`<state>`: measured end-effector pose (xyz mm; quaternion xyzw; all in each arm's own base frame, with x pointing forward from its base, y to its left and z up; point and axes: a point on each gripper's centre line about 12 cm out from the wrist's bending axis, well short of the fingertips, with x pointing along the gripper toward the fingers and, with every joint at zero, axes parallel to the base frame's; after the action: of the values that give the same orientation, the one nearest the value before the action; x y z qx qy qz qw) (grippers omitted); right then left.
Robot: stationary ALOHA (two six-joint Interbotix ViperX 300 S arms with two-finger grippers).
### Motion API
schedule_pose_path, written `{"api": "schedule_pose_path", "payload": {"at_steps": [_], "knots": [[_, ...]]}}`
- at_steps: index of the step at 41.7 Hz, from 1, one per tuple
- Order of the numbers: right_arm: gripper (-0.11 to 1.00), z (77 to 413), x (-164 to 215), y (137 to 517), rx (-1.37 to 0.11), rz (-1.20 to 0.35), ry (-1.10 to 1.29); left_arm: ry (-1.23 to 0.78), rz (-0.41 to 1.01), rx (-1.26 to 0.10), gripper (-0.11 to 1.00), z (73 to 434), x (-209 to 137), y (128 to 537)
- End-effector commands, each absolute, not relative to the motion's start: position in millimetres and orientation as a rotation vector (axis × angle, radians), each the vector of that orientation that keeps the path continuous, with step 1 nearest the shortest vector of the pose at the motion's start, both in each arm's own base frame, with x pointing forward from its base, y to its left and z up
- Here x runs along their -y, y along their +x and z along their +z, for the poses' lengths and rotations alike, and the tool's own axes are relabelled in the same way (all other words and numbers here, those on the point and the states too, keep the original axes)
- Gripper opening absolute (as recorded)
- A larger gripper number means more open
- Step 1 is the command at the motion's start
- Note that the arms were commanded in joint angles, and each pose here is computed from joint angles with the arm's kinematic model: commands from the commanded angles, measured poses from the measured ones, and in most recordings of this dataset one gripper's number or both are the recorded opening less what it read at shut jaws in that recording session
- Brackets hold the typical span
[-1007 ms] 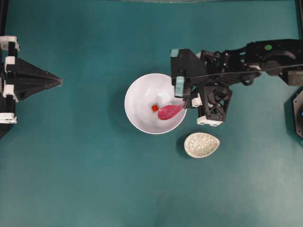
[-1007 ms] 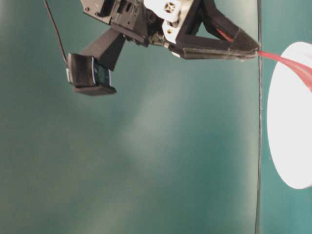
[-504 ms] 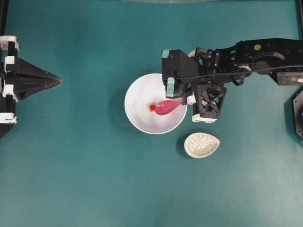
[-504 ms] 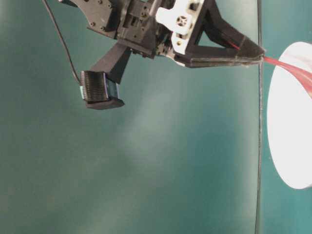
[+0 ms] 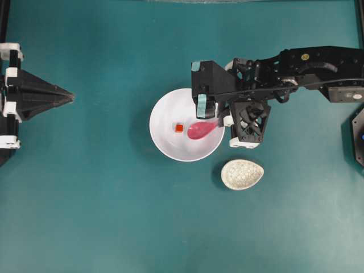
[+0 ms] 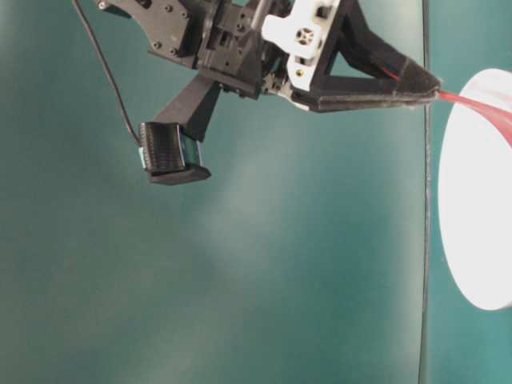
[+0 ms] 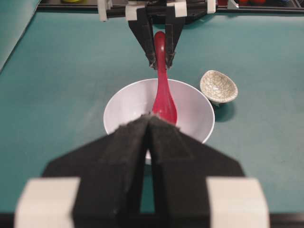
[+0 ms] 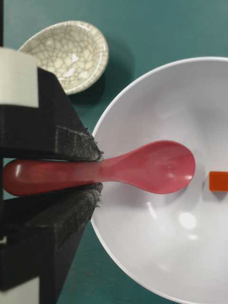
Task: Grip the spoon and scoop the red block from the bowl with right arm.
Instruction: 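Push the spoon bowl under the red cube with the right gripper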
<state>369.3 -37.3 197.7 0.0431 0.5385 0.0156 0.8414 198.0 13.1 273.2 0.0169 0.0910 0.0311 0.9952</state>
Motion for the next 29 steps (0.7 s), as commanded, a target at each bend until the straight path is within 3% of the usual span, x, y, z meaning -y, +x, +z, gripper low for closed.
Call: {"api": "schedule_pose_path", "payload": {"at_steps": [1, 29], "knots": [[0.24, 212.6, 38.5, 375.1, -1.091, 0.029, 0.082, 0.039, 0.066, -0.147, 0.00, 285.7, -13.9, 200.6], [0.24, 206.8, 42.0, 392.1, -1.066, 0.019, 0.074, 0.039, 0.066, -0.149, 0.00, 285.4, -13.9, 200.8]]}}
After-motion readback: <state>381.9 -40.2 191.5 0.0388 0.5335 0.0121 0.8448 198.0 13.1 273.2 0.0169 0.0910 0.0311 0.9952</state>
